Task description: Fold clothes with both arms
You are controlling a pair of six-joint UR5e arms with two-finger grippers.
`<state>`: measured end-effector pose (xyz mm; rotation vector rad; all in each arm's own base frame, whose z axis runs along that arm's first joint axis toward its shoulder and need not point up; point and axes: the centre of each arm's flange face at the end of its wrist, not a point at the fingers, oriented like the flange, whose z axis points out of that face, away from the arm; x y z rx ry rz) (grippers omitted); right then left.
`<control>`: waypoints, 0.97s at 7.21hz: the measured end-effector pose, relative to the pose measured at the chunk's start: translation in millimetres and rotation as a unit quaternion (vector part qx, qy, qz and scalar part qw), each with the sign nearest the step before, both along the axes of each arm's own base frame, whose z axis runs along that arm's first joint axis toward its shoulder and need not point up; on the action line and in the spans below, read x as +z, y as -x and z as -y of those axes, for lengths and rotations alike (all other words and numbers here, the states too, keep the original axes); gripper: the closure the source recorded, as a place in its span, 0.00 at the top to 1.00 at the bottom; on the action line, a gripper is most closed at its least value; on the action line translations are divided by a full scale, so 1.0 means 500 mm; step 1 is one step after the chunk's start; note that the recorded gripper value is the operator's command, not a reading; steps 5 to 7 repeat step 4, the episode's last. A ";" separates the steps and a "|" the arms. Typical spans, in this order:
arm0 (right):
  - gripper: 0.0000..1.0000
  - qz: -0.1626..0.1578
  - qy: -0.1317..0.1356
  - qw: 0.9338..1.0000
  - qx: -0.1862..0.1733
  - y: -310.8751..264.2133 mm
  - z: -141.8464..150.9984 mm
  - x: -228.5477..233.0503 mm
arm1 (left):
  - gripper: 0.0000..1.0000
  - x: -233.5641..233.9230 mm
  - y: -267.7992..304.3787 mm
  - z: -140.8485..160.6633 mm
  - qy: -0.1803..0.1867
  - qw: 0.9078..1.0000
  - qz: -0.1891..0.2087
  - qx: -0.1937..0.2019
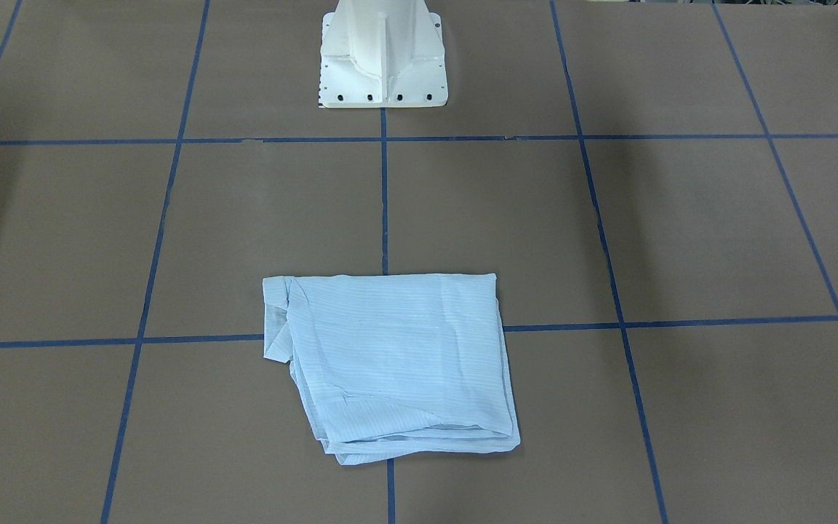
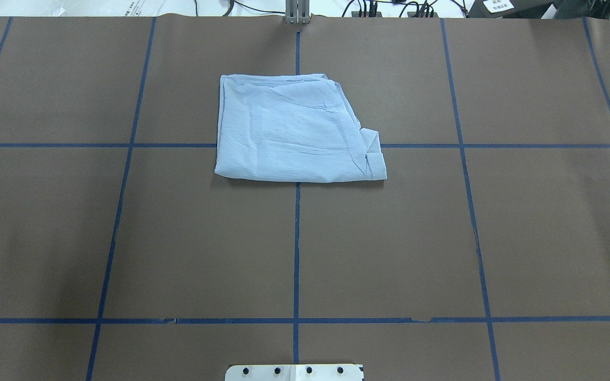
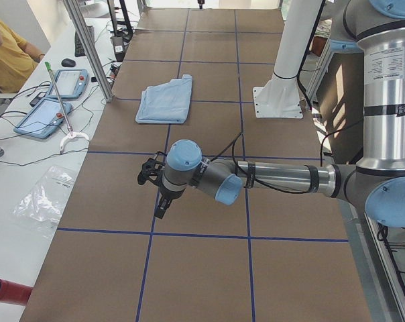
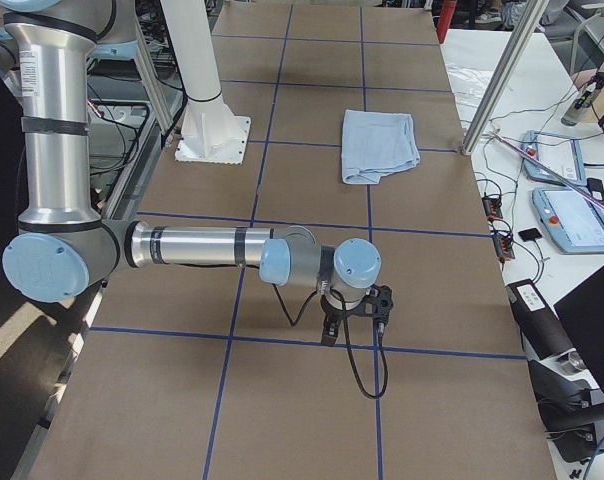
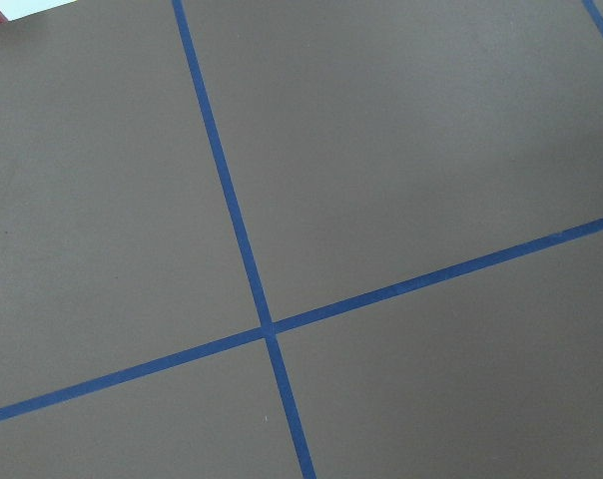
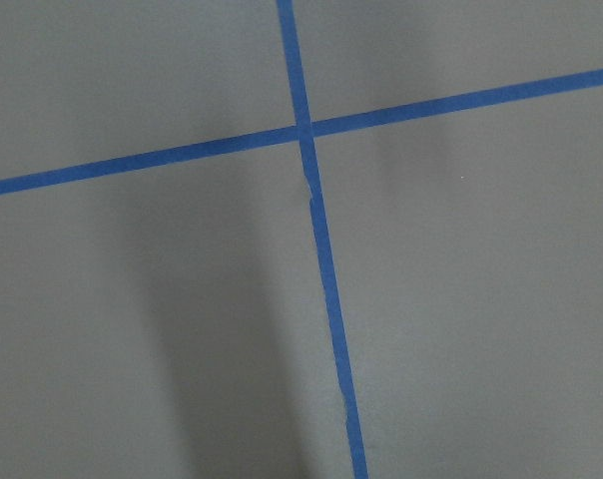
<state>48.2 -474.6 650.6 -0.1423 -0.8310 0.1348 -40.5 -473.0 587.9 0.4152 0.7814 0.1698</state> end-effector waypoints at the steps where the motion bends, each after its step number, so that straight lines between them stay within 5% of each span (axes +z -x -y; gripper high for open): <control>1: 1.00 0.000 0.000 1.000 0.000 0.000 0.002 -0.002 | 1.00 -0.001 0.000 0.000 0.000 1.000 0.000 0.000; 7: 1.00 0.000 -0.003 1.000 0.000 0.002 0.006 -0.006 | 1.00 -0.012 -0.001 0.004 -0.007 1.000 0.000 0.000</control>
